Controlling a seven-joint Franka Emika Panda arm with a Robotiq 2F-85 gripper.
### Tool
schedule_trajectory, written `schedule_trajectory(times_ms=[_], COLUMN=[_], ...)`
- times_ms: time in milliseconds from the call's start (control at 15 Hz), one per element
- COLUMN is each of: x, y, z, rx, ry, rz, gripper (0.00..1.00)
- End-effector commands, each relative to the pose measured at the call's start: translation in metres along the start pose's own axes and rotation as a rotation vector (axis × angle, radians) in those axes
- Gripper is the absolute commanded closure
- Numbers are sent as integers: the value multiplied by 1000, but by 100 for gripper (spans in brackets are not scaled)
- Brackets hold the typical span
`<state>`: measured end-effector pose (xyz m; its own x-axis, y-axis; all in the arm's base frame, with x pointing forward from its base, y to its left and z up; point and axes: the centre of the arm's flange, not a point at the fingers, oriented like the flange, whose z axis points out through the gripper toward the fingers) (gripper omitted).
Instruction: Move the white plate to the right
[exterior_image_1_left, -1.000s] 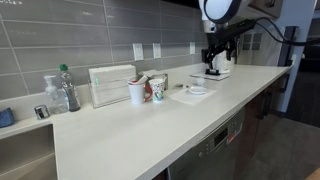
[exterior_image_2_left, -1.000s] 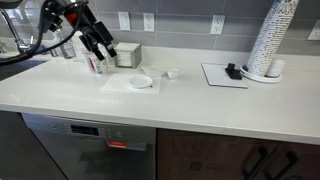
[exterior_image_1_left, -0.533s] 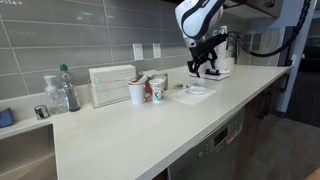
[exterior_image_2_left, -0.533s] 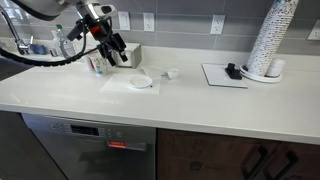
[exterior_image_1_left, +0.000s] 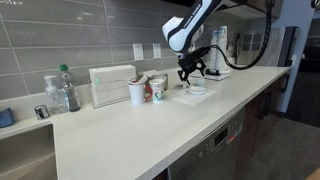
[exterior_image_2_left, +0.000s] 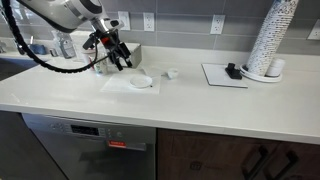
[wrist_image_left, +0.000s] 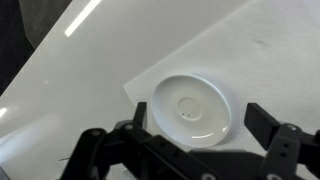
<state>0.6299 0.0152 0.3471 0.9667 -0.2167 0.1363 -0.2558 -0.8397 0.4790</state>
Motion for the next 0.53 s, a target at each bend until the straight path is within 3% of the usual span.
schedule_trajectory(times_ms=[0,267,467], x=[2,6,-3], y=[-4,-4,-10], z=[1,0,8], rx=[-1,-5,-105], ry=[1,3,-44], rz=[2,9,-43], gripper=[0,0,0])
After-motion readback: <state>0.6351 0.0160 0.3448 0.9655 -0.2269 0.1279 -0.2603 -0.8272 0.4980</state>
